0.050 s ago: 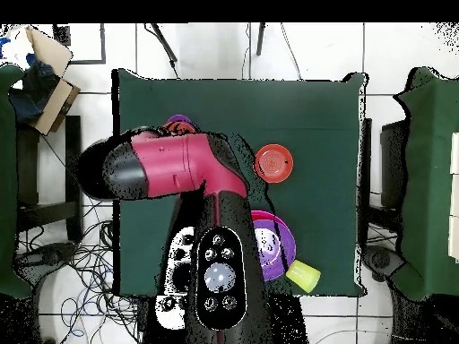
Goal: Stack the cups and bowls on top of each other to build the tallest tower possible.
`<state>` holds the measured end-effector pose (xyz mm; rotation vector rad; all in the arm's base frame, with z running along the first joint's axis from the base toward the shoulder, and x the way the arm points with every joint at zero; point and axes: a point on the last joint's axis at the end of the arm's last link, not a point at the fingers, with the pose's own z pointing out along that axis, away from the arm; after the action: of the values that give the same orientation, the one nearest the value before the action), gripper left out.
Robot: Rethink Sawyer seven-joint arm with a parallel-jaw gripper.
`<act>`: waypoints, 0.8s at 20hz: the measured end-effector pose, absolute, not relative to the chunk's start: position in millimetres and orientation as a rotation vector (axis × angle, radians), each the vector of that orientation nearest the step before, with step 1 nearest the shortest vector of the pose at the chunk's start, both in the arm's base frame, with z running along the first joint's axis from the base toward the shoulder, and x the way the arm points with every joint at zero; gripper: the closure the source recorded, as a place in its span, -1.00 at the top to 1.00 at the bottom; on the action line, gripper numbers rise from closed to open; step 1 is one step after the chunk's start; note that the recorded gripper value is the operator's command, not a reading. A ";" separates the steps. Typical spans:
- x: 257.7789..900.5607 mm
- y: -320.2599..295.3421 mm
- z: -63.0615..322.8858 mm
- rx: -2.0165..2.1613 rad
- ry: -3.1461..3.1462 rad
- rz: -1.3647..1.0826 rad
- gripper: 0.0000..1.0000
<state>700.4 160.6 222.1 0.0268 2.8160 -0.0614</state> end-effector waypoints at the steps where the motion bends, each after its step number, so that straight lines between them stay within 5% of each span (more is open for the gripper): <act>1: 702.7 162.2 222.3 0.026 2.812 -0.062 -1.00; 16: 691.0 198.9 146.5 0.012 2.883 -0.112 -1.00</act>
<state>691.0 198.9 146.5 0.0125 2.8835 -0.1118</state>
